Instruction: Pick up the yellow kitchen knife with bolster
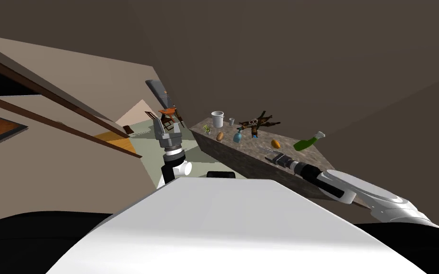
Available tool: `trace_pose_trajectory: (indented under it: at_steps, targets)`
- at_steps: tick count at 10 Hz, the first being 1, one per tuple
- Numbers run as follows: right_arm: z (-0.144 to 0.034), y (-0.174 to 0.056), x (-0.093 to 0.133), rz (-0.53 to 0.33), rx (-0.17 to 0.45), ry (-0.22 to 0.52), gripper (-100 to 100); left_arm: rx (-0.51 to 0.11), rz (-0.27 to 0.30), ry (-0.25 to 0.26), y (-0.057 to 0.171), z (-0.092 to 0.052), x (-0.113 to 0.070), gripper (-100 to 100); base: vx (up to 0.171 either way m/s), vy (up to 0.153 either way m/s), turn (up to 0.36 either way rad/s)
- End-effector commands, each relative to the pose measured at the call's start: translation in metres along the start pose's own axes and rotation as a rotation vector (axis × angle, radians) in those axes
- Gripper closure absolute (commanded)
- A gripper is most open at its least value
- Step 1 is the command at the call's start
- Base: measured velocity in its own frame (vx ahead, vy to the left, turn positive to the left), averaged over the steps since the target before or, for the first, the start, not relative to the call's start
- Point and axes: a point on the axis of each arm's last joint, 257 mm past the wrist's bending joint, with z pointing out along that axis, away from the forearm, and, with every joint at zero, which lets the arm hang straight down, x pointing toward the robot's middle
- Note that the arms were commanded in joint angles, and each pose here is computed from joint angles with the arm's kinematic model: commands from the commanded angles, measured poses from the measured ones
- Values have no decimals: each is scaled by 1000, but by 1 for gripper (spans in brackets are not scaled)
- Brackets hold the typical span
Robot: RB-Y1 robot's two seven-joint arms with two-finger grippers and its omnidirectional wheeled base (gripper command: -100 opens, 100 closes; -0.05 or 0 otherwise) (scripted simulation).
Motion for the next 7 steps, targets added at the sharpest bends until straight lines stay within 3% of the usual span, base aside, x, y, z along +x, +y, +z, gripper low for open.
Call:
trace_pose_trajectory:
  at_steps: [1,5,6,7]
  targets:
    - [-12,-12,35,-65,4,102,-100,0,0,0,0,0,0,0,115,120,95]
    - [-58,-52,108,-222,5,350,-100,0,0,0,0,0,0,0,97,82,81]
    - [-58,-52,108,-222,5,350,-100,0,0,0,0,0,0,0,58,57,20]
    - [-70,-62,123,-256,4,404,-100,0,0,0,0,0,0,0,57,58,48]
